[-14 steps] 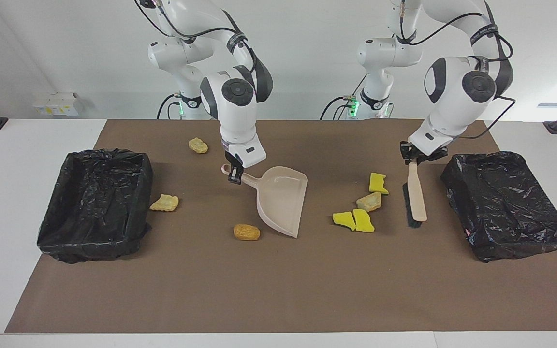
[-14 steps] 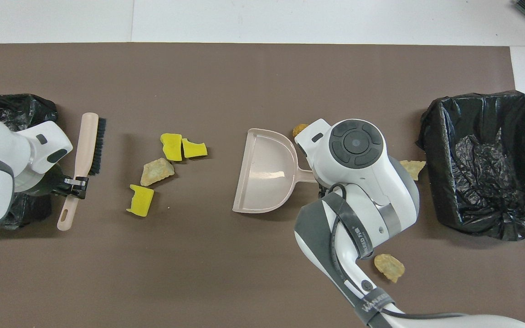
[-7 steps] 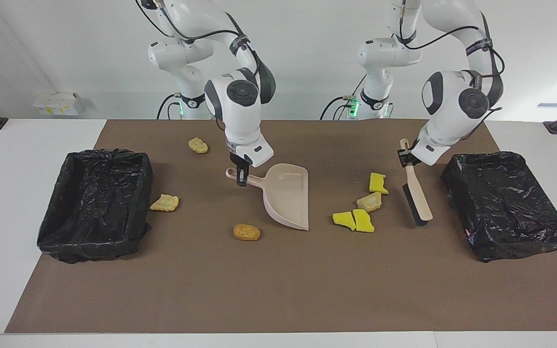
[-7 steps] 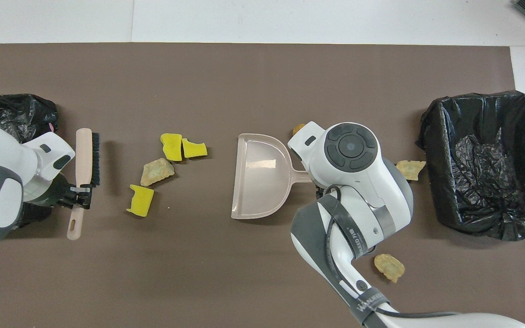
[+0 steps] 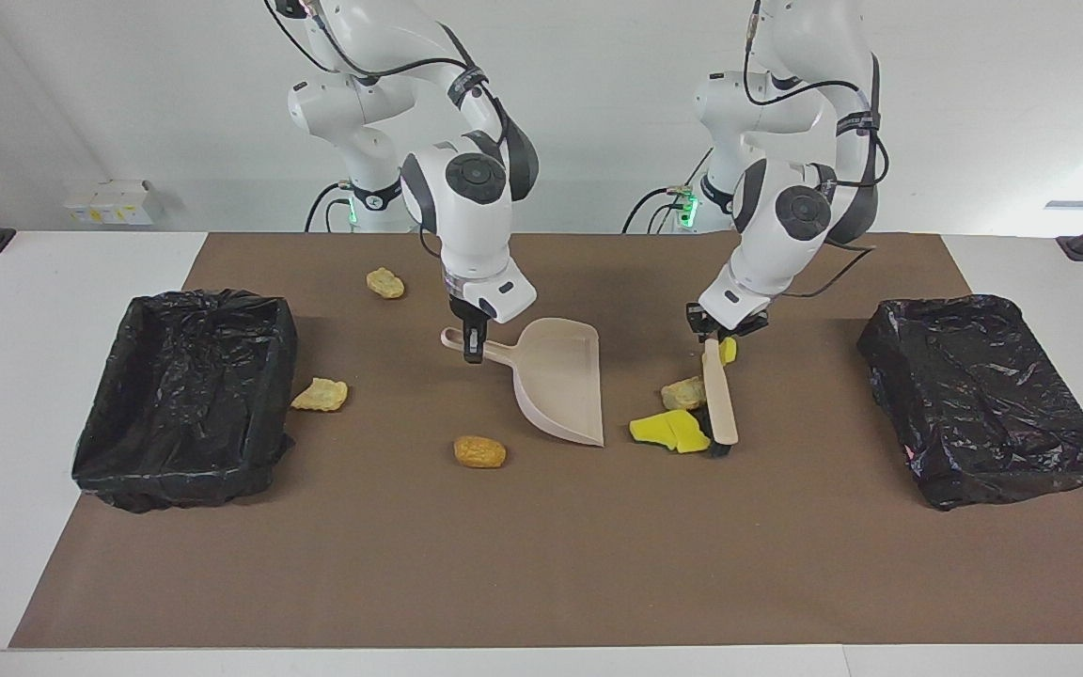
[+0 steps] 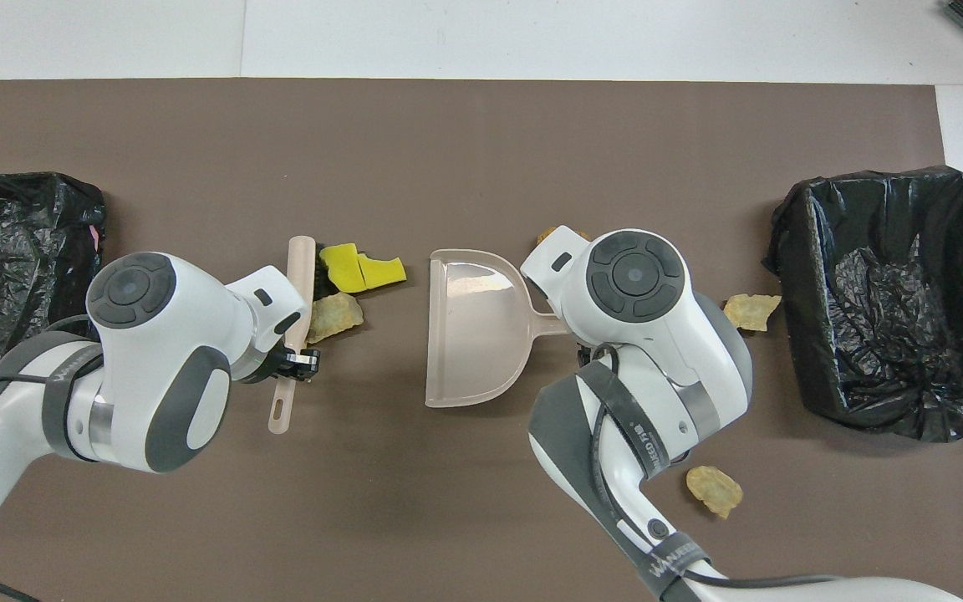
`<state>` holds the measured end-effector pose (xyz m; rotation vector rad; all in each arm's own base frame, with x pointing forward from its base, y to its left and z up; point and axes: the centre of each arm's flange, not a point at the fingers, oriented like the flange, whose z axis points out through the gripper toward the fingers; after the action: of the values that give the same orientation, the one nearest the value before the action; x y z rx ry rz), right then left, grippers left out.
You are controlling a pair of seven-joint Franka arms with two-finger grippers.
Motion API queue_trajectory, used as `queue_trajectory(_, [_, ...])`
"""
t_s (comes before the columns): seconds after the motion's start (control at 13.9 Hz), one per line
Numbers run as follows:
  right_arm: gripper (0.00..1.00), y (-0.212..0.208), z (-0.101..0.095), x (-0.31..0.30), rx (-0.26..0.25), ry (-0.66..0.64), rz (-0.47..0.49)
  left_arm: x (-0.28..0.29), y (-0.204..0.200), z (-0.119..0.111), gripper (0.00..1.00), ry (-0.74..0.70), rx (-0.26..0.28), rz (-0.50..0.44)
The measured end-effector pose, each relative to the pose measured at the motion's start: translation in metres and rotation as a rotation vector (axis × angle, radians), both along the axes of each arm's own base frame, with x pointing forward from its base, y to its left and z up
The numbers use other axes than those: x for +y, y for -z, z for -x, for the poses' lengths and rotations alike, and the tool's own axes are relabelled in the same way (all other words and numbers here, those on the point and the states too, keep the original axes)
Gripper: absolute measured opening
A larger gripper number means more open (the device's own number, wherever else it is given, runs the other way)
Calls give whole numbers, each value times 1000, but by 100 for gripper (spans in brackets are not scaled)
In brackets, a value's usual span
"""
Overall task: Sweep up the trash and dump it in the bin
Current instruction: 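Sweep the yellow sponges and trash into the dustpan with the left gripper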
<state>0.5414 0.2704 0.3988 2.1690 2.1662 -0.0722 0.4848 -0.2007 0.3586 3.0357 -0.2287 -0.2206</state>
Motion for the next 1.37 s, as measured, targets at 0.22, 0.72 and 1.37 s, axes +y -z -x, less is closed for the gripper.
queue_trajectory(0.22, [32,0,1,2,0,-3,0,-48,-3,21,26,77,3,27])
queue_trajectory(0.72, [32,14,-2,0,2,1,-2,-78,-67,25,26,65,9,113])
queue_trajectory(1.37, [32,16,-2,0,7,-67,1,35,-56,43,26,-355,223,-10])
